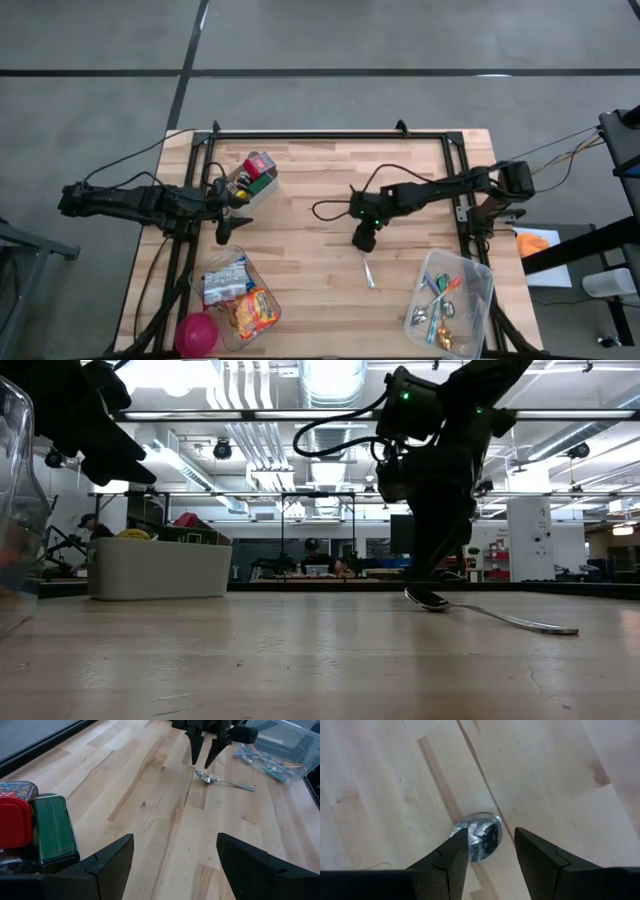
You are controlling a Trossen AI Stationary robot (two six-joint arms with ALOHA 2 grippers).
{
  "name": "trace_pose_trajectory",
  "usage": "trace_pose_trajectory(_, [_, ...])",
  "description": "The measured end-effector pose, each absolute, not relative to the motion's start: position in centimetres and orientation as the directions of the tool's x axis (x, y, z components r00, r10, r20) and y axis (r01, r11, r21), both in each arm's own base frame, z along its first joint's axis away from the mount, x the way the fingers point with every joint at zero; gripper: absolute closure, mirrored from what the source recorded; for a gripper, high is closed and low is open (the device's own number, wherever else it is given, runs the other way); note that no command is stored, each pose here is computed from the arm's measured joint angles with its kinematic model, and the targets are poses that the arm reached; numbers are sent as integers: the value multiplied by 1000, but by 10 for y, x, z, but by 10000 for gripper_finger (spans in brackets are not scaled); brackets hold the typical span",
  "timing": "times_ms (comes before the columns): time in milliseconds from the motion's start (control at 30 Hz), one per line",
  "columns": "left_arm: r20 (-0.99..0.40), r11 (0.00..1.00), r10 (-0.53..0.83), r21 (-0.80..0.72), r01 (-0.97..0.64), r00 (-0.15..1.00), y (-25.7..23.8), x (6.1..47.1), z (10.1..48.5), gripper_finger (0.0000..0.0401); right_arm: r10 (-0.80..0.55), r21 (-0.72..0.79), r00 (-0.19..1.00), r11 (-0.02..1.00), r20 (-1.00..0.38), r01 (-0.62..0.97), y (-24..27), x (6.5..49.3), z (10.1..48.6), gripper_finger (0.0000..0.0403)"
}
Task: Pick & Place Food Item
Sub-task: Put the silver spoon into the white bin
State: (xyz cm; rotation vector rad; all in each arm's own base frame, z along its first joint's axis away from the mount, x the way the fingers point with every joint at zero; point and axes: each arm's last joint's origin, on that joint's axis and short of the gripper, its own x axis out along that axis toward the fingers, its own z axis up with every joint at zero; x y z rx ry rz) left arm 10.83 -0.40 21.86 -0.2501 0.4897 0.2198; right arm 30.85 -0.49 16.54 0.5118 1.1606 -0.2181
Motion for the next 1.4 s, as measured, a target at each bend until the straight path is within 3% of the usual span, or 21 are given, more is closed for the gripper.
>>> trace_pose_trajectory(400, [-491,946,148,-182,-268,858,-4,108,218,116,57,249,420,874,-906,418,-8,311,167,238])
trace_pose_trajectory(800, [-500,946,149,-178,-269,853,-4,108,218,116,62,221,413,911,-908,348,-7,307,158,136])
trace_pose_trajectory(933, [-500,946,149,-178,-269,853,-4,108,217,116,64,218,408,914,-911,341,-7,308,154,121])
trace_pose_trajectory(1100, [-500,946,149,-178,-270,853,-4,108,217,116,91,214,390,934,-917,285,-7,309,147,130])
trace_pose_trajectory(1400, [-502,946,149,-178,-270,852,-4,107,217,116,146,255,382,933,-913,254,-6,314,135,196])
